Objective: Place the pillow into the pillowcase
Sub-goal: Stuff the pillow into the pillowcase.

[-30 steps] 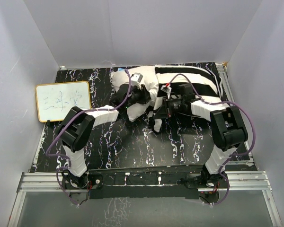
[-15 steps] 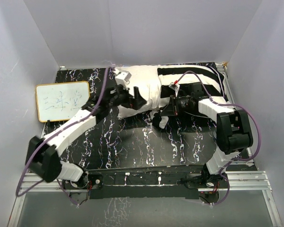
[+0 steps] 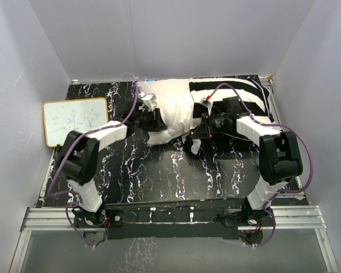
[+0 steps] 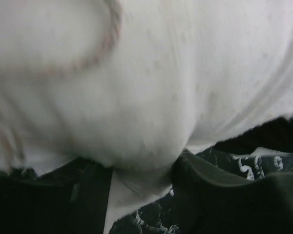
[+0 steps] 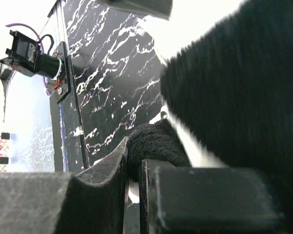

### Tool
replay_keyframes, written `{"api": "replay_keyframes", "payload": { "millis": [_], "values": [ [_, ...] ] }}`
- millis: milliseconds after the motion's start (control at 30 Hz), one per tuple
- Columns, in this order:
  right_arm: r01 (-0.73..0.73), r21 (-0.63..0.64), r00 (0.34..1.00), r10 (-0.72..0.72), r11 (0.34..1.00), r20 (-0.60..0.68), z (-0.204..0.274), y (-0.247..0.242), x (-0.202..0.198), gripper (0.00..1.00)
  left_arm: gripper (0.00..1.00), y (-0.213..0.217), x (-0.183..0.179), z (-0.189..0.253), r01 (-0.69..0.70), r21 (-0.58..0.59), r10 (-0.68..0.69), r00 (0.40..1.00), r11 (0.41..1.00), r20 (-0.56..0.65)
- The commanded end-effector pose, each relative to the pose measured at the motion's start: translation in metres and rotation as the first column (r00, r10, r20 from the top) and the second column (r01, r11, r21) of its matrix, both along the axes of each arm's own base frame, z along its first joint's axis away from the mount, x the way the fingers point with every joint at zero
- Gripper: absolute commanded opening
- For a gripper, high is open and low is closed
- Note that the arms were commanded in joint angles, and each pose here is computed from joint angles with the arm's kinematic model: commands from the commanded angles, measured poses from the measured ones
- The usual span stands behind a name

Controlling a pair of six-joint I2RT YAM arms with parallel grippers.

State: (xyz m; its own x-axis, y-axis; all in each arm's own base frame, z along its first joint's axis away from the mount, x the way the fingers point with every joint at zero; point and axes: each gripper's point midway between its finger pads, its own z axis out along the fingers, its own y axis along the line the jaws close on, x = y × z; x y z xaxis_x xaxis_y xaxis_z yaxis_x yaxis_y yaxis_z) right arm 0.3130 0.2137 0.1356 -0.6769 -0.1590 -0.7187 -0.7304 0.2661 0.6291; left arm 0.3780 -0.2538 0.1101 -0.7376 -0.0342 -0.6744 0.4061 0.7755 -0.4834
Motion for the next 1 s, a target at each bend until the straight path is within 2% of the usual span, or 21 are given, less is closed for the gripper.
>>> {"api": "replay_keyframes", "payload": {
  "millis": [0,67,100,167,233,367,500,600,733,833,967],
  "values": [
    [-0.177,0.024,0.964,0.168,0.984,0.206,0.071,0.048,0.013,0.08,0.23,-0.087,0.018,0.067,0.297,-0.248,-0.250,0.946,0.922,0.207],
    [-0.227,0.034,0.937,0.209,0.973,0.281,0.113,0.072,0.023,0.08,0.04,-0.111,0.003,0.094,0.381,-0.248,-0.311,0.908,0.890,0.279],
    [-0.246,0.061,0.921,0.213,0.967,0.325,0.144,0.083,0.027,0.08,0.00,-0.120,-0.009,0.108,0.408,-0.227,-0.328,0.889,0.884,0.320],
    [-0.273,0.115,0.882,0.201,0.955,0.426,0.200,0.102,0.030,0.08,0.00,-0.125,-0.039,0.142,0.445,-0.204,-0.337,0.848,0.872,0.408],
    [-0.318,0.160,0.845,0.203,0.934,0.494,0.241,0.122,0.023,0.08,0.00,-0.124,-0.067,0.174,0.465,-0.254,-0.317,0.829,0.848,0.460],
    [-0.438,0.178,0.795,0.288,0.881,0.533,0.269,0.177,-0.006,0.08,0.00,-0.119,-0.105,0.209,0.496,-0.368,-0.298,0.827,0.787,0.477],
    [-0.501,0.169,0.792,0.371,0.849,0.485,0.243,0.202,-0.034,0.08,0.00,-0.113,-0.126,0.228,0.520,-0.470,-0.284,0.828,0.713,0.484],
    [-0.523,0.171,0.794,0.404,0.835,0.454,0.231,0.193,-0.050,0.08,0.00,-0.096,-0.112,0.205,0.435,-0.469,-0.226,0.870,0.769,0.438],
    [-0.520,0.179,0.773,0.372,0.835,0.513,0.259,0.154,-0.063,0.08,0.00,-0.047,-0.087,0.173,0.298,-0.598,-0.100,0.934,0.744,0.342],
    [-0.470,0.194,0.778,0.300,0.861,0.551,0.282,0.116,-0.053,0.08,0.00,-0.026,-0.083,0.128,0.191,-0.562,-0.045,0.964,0.805,0.262],
    [-0.449,0.204,0.806,0.295,0.870,0.513,0.269,0.098,-0.055,0.08,0.00,-0.002,-0.070,0.090,0.014,-0.513,0.101,0.975,0.858,0.197]
  ]
}}
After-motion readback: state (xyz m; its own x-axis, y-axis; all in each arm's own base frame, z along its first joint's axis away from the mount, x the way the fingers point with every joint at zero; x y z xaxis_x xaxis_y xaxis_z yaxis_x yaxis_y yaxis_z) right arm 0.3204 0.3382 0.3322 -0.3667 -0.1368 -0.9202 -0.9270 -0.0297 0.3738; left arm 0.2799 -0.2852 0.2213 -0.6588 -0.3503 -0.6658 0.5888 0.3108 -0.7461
